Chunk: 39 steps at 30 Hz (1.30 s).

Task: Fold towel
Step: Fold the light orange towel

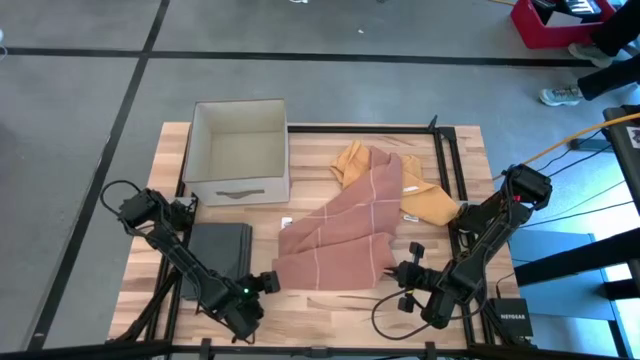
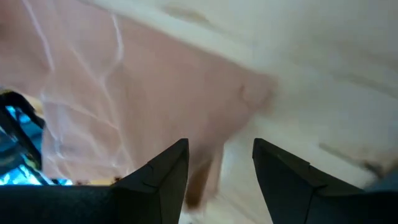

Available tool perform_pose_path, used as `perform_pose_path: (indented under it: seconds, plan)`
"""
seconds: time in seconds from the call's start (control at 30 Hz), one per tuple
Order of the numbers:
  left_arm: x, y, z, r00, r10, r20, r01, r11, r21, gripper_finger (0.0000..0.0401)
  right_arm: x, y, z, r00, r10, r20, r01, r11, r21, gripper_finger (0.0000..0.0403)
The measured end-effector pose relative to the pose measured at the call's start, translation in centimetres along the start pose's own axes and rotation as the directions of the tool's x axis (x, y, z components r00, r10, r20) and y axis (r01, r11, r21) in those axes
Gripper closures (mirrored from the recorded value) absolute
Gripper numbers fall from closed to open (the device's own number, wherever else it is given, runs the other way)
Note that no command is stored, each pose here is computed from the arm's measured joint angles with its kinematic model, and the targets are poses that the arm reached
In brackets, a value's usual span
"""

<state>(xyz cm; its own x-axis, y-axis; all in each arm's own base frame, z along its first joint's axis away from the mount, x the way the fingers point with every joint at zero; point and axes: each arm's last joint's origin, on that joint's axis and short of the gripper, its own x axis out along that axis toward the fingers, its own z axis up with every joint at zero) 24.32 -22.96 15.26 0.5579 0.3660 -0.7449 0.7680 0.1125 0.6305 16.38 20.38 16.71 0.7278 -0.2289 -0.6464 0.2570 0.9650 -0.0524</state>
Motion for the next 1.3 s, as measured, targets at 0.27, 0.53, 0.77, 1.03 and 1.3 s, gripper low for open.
perform_pose_path:
  seconds: [0.27, 0.53, 0.77, 1.03, 1.3]
  plan:
    - [1.9, -0.6, -0.7, 1.000, 0.002, 0.008, -0.003, 0.993, 0.121, 0.0229, 0.0, 0.0, 0.1, 1.000, -0.010, 0.017, 0.010, 1.000, 0.001, 0.0387]
    - [2.0, -0.3, 0.2, 0.989, -0.034, 0.146, 0.016, 0.992, 0.122, 0.0229, 0.0, -0.1, 0.1, 1.000, -0.013, 0.016, 0.013, 1.000, -0.004, 0.0388]
    - [3.5, 0.1, 0.5, 0.990, -0.011, 0.139, -0.010, 0.989, 0.149, 0.0229, 0.0, -0.1, 0.1, 1.000, -0.016, 0.022, 0.017, 1.000, -0.004, 0.0386]
    - [3.6, -0.4, 1.7, 0.984, 0.046, 0.174, -0.073, 0.985, 0.157, 0.0257, 0.0, -0.1, 0.1, 0.999, -0.018, 0.026, 0.019, 1.000, -0.003, 0.0384]
    - [3.1, -0.7, 2.1, 0.979, 0.060, 0.193, -0.095, 0.979, 0.181, 0.0307, 0.0, -0.1, 0.1, 0.999, -0.022, 0.031, 0.022, 1.000, -0.003, 0.0384]
